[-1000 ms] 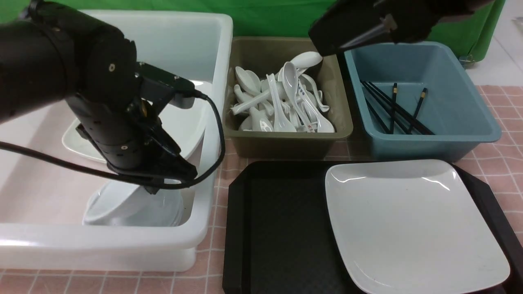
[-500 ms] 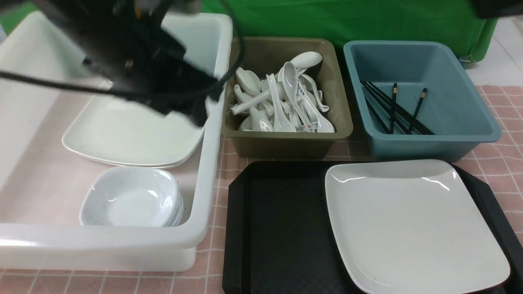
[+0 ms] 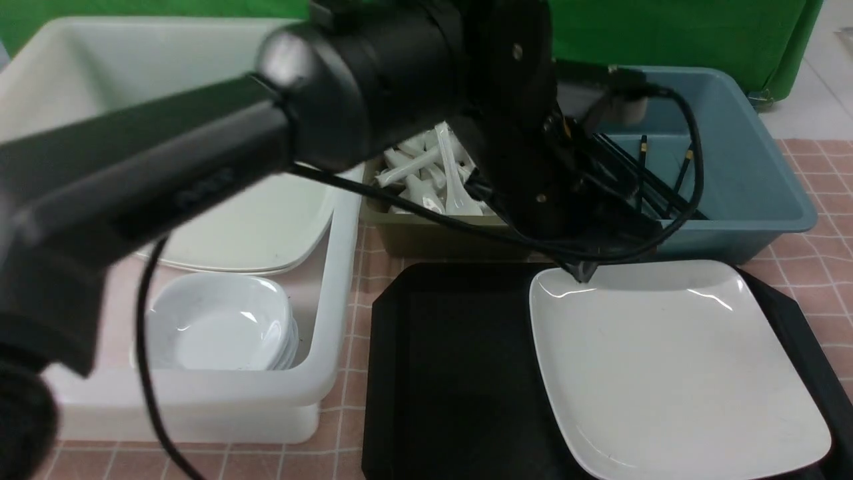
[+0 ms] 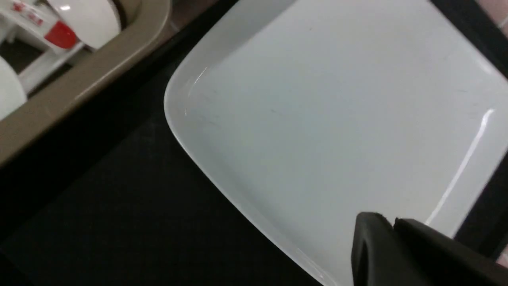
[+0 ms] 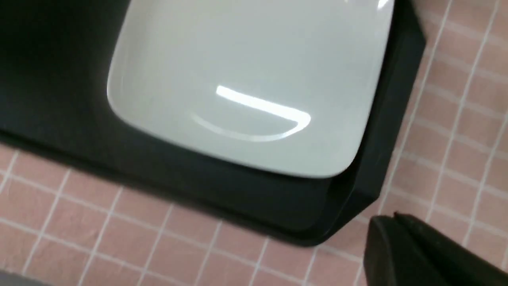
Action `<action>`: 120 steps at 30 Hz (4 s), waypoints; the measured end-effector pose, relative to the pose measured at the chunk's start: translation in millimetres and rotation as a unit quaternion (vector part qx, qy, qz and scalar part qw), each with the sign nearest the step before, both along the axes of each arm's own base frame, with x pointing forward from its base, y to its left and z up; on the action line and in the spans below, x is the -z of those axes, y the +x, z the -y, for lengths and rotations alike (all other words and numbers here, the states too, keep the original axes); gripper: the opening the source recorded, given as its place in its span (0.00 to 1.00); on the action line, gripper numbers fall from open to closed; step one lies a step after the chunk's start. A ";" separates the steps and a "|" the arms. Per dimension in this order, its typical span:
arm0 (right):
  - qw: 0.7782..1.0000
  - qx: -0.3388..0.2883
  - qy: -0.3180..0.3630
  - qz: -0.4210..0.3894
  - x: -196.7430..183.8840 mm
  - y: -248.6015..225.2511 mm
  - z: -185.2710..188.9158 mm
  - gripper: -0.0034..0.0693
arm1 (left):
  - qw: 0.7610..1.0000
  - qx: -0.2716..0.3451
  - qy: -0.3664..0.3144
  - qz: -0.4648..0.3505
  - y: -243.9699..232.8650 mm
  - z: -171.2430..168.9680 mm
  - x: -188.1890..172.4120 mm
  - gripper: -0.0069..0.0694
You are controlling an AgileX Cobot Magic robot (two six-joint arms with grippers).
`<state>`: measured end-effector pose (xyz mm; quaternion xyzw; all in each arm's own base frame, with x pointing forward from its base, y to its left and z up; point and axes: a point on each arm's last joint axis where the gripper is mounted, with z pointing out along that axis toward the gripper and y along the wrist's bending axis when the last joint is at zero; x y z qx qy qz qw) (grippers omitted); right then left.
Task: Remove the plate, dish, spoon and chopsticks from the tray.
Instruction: Use the left arm to grab a plate from the dinner plate, then use the left arm to put the plate into the large storage box on the left
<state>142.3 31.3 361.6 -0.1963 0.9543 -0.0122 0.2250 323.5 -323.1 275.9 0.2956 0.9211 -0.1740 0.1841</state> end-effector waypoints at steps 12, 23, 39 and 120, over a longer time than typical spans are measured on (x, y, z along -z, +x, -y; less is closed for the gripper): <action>0.999 -0.008 0.035 -0.002 4.6 -9.5 -4.1 0.09 | 0.996 -0.064 0.062 0.009 46.7 4.1 85.0 0.76; 0.998 -0.010 0.049 0.042 0.5 -2.5 -6.5 0.09 | 0.997 -0.077 0.013 0.014 57.4 18.8 119.7 0.81; 0.997 -0.031 0.040 0.052 -1.3 -1.8 -6.8 0.09 | 0.998 -0.066 0.016 -0.005 56.4 15.4 113.2 0.29; 0.939 -0.288 0.187 0.033 -81.5 75.5 -183.3 0.09 | 0.822 -0.501 -0.200 0.179 34.4 -448.1 -114.0 0.12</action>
